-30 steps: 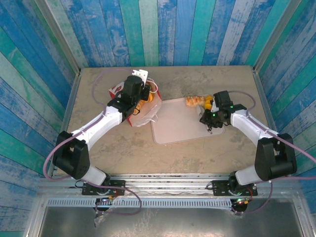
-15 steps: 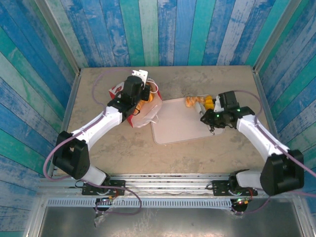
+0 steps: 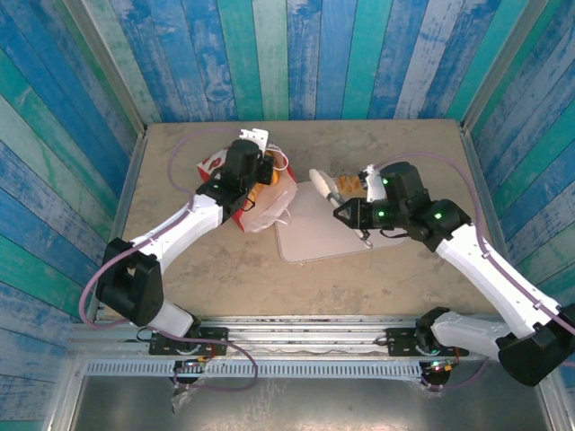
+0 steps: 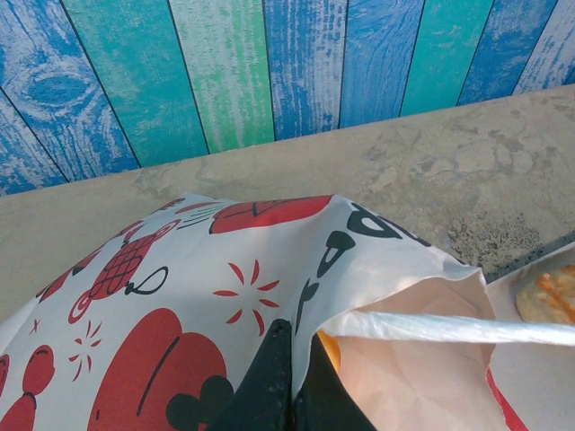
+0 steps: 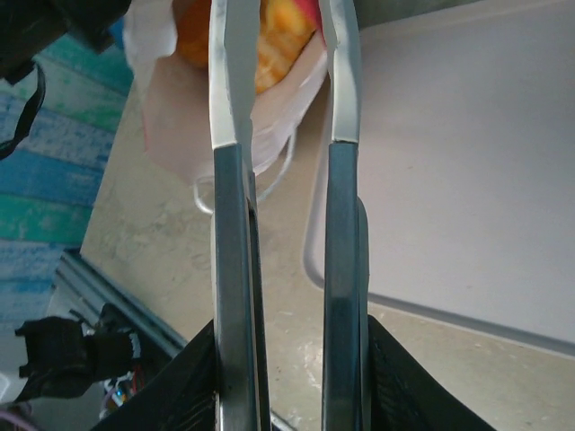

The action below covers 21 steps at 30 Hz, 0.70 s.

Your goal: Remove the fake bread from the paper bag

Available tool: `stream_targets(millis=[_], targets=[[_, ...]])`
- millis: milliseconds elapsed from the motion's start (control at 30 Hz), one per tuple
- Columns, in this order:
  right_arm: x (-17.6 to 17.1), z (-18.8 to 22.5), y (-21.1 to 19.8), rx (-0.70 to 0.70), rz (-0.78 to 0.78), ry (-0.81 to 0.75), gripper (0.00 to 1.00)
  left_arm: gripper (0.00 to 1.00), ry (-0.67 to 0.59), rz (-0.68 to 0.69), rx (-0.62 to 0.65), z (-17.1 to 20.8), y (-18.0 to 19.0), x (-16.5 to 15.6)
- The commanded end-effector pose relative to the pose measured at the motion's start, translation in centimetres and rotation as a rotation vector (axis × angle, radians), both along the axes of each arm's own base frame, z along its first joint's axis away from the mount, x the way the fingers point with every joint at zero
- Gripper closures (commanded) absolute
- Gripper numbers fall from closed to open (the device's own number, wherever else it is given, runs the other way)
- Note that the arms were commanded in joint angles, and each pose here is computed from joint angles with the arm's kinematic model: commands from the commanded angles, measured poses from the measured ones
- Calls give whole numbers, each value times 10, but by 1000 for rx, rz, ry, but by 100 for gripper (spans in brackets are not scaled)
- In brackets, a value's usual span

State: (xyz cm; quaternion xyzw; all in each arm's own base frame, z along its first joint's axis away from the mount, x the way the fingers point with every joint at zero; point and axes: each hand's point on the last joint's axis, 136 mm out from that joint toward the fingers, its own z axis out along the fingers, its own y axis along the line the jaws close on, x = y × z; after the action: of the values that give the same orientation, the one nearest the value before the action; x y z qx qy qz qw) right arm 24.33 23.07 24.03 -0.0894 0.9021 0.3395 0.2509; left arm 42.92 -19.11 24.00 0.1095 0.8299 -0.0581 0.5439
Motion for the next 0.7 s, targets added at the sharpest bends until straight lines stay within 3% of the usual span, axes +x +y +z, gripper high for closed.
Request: stream_targets(millis=[0, 333, 667], targets=[[-1, 11, 28, 29, 63, -22, 62, 99, -82, 9, -76, 36, 3, -7], [0, -13, 67, -20, 137, 29, 62, 98, -82, 3, -113, 34, -1, -7], [42, -44, 97, -83, 121, 73, 60, 98, -68, -2, -141, 30, -2, -9]])
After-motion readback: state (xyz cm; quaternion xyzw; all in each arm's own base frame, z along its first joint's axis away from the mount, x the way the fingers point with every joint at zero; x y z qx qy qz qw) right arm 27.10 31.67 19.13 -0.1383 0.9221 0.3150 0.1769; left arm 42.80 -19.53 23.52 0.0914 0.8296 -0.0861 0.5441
